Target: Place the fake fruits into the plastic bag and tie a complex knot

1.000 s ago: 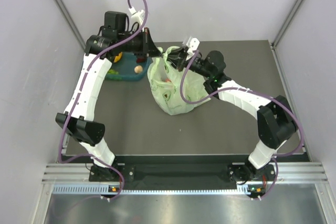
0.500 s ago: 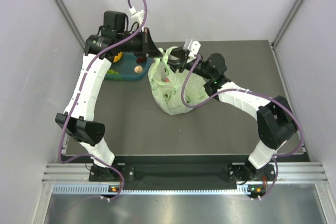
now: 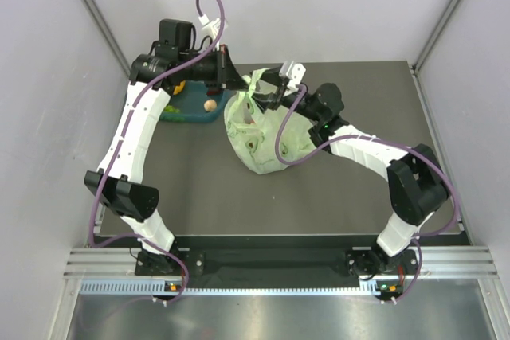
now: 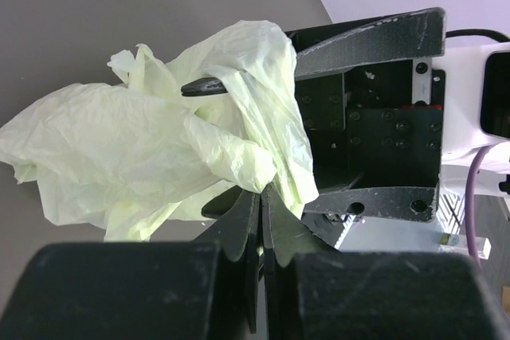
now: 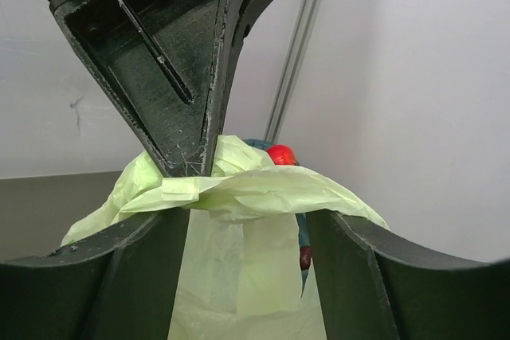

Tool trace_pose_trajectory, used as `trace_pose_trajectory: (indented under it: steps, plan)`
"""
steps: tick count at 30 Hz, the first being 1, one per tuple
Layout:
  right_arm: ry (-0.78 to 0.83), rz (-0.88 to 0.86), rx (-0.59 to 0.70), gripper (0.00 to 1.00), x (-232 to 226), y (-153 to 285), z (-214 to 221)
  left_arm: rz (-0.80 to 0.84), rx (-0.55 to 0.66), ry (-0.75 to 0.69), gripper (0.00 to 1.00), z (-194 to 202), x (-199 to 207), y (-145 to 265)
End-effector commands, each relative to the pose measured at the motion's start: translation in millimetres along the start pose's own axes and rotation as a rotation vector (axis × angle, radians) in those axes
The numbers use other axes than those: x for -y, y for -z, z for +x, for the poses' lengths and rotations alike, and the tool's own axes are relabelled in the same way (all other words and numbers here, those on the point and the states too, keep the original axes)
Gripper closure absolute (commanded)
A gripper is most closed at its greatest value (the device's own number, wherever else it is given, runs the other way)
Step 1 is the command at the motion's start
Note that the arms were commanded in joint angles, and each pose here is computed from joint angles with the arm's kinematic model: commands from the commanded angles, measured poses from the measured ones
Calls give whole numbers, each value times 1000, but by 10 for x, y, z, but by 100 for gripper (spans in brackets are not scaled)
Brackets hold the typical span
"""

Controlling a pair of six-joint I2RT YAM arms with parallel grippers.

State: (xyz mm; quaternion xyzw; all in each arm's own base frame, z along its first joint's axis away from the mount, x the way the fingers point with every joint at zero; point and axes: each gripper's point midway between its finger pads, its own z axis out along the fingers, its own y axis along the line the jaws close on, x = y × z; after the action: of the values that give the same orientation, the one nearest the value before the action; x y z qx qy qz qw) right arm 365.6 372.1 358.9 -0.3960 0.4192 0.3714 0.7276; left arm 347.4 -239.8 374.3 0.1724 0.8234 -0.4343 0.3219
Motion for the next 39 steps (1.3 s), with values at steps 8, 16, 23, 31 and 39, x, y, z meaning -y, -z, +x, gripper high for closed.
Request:
trace_pose_trajectory:
  steps: [8, 16, 23, 31, 39]
  plan:
    - [32, -23, 117, 50, -85, -236, -279, 105, 42, -38, 97, -66, 281, 124]
    - [9, 4, 129, 100, -59, -216, -389, 75, 56, -49, 83, -63, 244, 151]
    - [6, 31, 117, 100, -60, -104, -422, 122, 191, -96, 50, -173, 357, 471]
    - [-60, 41, 115, 100, -49, 19, -431, 171, 271, -130, 54, -202, 348, 694]
    - [-138, 5, 91, 100, -111, 57, -526, 156, 296, -251, 71, -33, 88, 535]
